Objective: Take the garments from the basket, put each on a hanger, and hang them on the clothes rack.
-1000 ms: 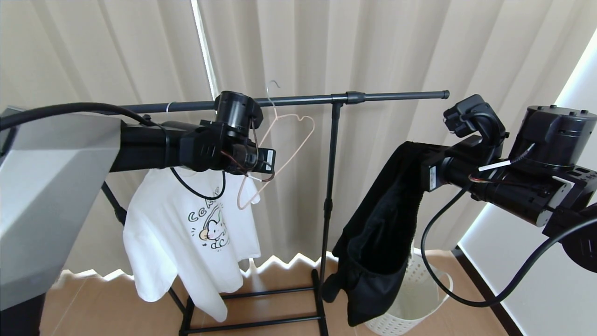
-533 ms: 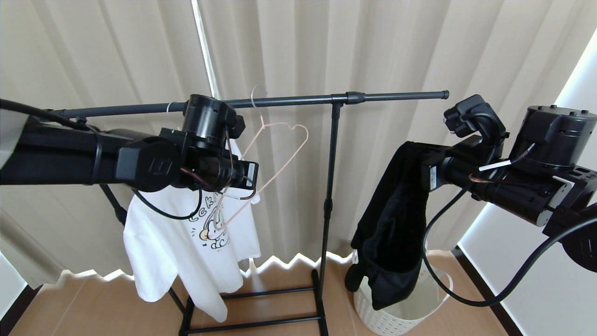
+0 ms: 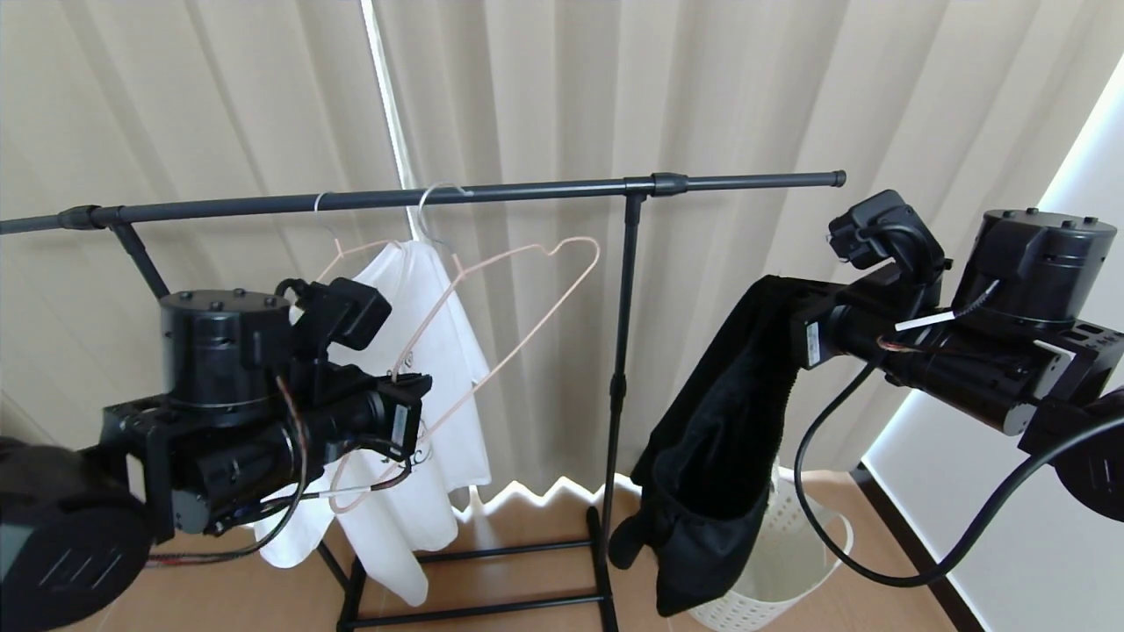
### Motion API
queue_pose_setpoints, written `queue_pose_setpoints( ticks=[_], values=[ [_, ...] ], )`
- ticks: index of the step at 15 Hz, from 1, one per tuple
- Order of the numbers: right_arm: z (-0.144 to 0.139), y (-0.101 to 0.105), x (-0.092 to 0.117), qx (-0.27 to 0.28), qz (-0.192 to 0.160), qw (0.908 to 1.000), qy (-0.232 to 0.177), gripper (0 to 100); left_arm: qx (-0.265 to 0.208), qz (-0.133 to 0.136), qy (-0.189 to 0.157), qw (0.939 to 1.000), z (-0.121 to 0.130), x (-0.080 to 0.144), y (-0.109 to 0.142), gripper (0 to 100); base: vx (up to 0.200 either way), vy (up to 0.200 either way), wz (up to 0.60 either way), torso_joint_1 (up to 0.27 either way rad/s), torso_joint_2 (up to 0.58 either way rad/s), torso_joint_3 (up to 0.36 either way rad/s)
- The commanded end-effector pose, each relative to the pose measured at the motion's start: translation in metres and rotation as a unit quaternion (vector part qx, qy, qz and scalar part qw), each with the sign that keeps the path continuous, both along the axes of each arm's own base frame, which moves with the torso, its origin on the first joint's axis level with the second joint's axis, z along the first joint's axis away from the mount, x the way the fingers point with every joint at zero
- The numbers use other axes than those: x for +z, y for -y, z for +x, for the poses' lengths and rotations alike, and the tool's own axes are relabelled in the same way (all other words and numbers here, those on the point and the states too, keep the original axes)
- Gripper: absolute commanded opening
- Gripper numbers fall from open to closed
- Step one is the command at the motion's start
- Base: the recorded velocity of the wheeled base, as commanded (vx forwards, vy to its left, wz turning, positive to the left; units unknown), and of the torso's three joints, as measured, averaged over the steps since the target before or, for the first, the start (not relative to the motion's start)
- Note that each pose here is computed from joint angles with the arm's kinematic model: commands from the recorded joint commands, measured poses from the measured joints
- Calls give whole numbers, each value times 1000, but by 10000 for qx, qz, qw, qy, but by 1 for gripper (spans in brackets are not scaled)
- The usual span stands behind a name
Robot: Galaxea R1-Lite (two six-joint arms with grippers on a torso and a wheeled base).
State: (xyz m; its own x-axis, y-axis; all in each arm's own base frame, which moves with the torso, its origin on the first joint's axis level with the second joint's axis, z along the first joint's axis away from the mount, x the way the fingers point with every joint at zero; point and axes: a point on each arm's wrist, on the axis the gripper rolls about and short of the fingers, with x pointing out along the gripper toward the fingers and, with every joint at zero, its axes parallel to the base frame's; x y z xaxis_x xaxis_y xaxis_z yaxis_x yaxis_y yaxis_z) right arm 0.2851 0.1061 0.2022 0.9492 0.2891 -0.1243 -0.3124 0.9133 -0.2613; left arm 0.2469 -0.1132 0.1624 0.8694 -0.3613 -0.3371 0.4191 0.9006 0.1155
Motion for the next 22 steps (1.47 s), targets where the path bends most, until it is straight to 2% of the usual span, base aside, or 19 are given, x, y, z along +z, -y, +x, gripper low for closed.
queue_pose_setpoints(
  ticks=[1,3,5,6,7,8,9,12,16,19,22],
  values=[
    [-10,-5,1,-165,-165,9997,63,0,-450,-116,297,9985,-24,-8,-12,0,0,0,0,0,0,0],
    [-12,-9,1,-717,-328,9968,107,0,-762,-65,426,9962,-28,-17,-15,0,0,0,0,0,0,0],
    [-11,-12,1,-1162,-514,9918,152,0,-1214,69,576,9909,-37,-25,-17,0,0,0,0,0,0,0],
    [-11,-12,1,-1162,-514,9918,152,0,-1214,69,576,9909,-37,-25,-17,0,0,0,0,0,0,0],
    [-13,-18,1,-1481,-608,9870,164,0,-1569,69,680,9852,-47,-35,-18,0,0,0,0,0,0,0],
    [-11,-21,0,-1623,-633,9846,162,0,-1738,71,702,9823,-47,-42,-17,0,0,0,0,0,0,0],
    [-8,-22,1,-1760,-627,9822,194,0,-1791,107,780,9807,-47,-46,-17,0,0,0,0,0,0,0],
    [2,-27,0,-2040,-634,9767,208,0,-2013,109,726,9768,-51,-63,-8,0,0,0,0,0,0,0],
    [-3,-36,1,-1929,-620,9790,230,0,-2179,41,804,9727,-52,-71,1,0,0,0,0,0,0,0],
    [1,-39,-5,-1929,-618,9790,225,0,-2196,28,770,9725,-53,-73,2,0,0,0,0,0,0,0],
    [-3,-52,-6,-1891,-546,9798,342,0,-2187,26,759,9728,-50,-75,4,0,0,0,0,0,0,0]
  ],
)
